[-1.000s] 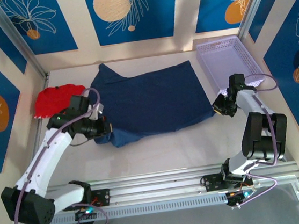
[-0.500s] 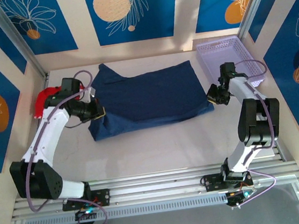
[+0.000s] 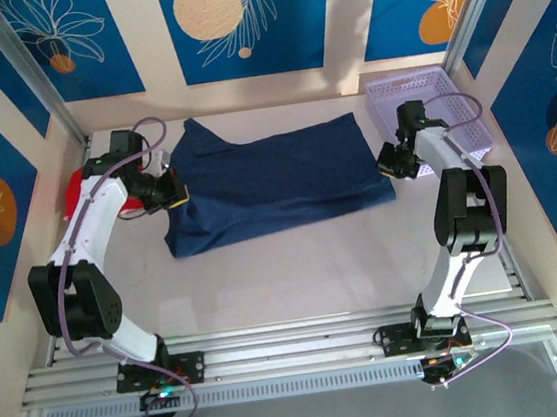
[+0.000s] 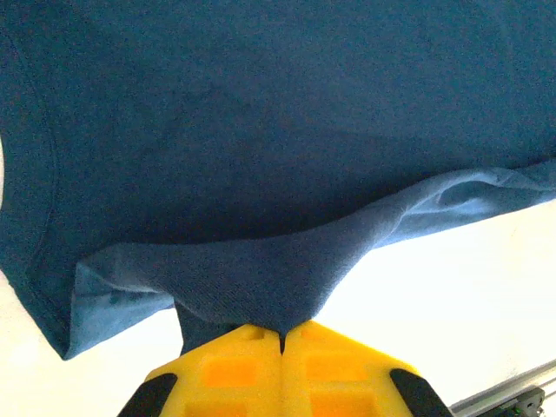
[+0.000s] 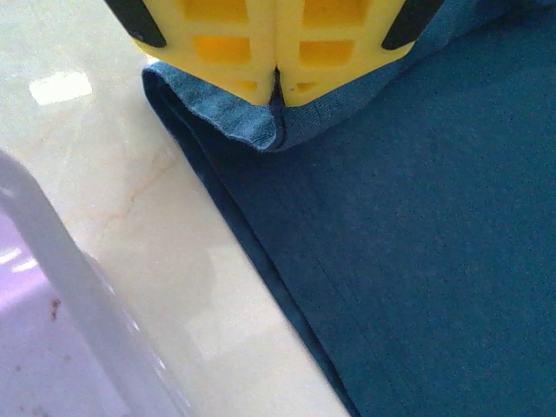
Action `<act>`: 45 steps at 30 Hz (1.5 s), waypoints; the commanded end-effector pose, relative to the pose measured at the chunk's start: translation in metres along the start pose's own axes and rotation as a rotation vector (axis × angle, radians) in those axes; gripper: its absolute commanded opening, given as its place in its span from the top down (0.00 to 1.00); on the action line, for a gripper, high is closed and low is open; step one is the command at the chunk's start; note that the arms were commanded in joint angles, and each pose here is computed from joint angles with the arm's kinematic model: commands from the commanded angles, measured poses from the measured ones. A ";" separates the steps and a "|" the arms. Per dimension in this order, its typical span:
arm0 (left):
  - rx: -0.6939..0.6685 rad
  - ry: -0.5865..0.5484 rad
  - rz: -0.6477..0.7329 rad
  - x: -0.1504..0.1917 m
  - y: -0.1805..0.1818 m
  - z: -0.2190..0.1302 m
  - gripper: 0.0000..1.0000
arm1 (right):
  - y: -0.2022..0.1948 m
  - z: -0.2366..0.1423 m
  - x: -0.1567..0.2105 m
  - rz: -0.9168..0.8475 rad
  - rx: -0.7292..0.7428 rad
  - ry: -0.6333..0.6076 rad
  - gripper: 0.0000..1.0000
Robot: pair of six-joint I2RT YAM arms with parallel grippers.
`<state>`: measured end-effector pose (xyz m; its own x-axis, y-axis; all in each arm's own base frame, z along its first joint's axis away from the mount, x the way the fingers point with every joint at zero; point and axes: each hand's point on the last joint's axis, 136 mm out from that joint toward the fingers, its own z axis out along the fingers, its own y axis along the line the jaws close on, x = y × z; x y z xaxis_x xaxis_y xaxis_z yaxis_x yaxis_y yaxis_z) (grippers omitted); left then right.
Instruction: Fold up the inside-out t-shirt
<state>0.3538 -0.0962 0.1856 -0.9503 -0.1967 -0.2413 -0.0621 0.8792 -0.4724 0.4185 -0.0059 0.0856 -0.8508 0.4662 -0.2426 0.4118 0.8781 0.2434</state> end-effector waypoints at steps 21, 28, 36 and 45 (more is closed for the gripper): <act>-0.057 -0.016 -0.036 -0.020 0.032 0.014 1.00 | 0.023 0.018 -0.030 -0.078 0.052 0.001 1.00; -0.060 -0.015 -0.047 -0.027 0.034 0.020 1.00 | 0.032 0.026 -0.037 -0.097 0.055 0.003 1.00; -0.061 -0.009 -0.055 -0.027 0.038 0.026 1.00 | 0.038 0.031 -0.044 -0.113 0.063 0.002 1.00; -0.068 -0.027 -0.106 -0.049 0.046 0.044 1.00 | 0.040 0.042 -0.061 -0.123 0.096 -0.013 0.96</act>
<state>0.3889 -0.0745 0.1411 -0.9476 -0.2513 -0.1974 -0.1443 0.8876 -0.4375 0.4948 0.0082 0.0704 -0.8859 0.3768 -0.2706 0.3457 0.9252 0.1566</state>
